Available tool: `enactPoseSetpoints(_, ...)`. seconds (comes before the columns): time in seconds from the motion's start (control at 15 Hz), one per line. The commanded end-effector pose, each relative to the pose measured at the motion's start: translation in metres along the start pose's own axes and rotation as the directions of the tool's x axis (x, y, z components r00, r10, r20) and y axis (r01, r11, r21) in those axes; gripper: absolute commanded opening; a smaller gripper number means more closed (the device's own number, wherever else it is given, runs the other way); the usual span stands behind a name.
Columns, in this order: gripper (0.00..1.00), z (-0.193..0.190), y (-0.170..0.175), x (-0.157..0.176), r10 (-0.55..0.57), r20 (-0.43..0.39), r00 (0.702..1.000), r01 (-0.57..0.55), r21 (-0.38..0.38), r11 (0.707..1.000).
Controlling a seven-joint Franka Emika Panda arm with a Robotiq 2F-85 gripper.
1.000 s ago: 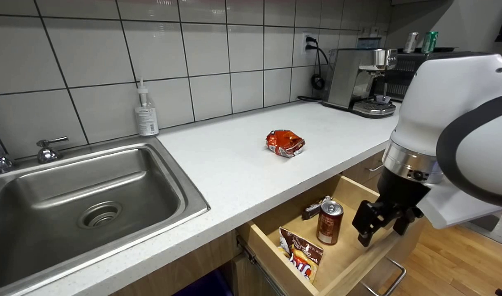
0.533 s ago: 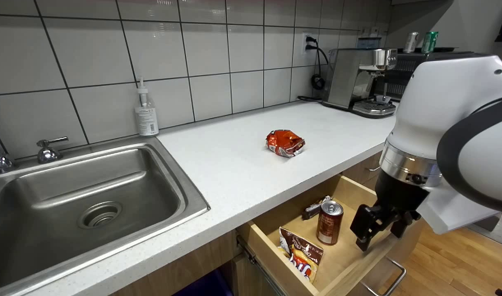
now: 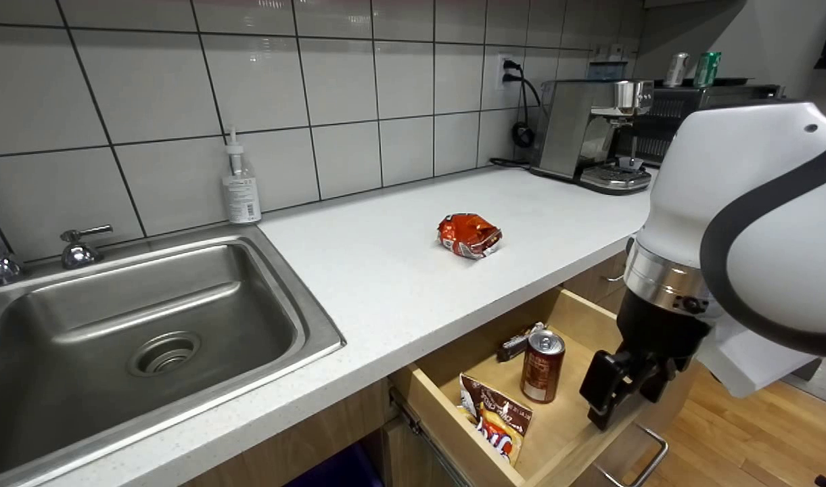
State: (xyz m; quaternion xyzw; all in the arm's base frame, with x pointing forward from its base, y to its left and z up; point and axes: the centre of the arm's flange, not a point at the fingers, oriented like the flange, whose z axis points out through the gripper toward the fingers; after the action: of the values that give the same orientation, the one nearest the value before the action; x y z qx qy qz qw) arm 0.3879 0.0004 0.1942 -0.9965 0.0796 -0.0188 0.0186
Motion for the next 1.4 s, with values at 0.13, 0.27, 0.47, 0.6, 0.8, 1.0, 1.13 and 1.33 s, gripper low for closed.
enactPoseSetpoints(0.13,1.0,0.0,-0.002,-0.001,-0.012,0.002,1.0,0.012,0.005,1.0)
enactPoseSetpoints(0.27,1.0,0.0,-0.002,-0.001,-0.013,0.002,1.0,0.013,0.005,1.0)
enactPoseSetpoints(0.47,1.0,0.0,-0.002,-0.001,-0.014,0.003,1.0,0.014,0.005,1.0)
enactPoseSetpoints(0.6,1.0,0.0,-0.002,-0.001,-0.014,0.003,1.0,0.014,0.005,1.0)
enactPoseSetpoints(0.8,1.0,-0.008,-0.003,-0.006,-0.026,-0.015,1.0,0.026,0.012,1.0)
enactPoseSetpoints(1.0,1.0,-0.013,-0.005,-0.008,-0.031,-0.028,0.999,0.031,0.006,0.999)
enactPoseSetpoints(1.13,1.0,-0.013,-0.006,-0.01,-0.038,-0.028,0.999,0.038,0.008,0.999)
enactPoseSetpoints(1.33,1.0,-0.01,-0.007,-0.011,-0.059,-0.003,0.998,0.059,0.023,0.998)
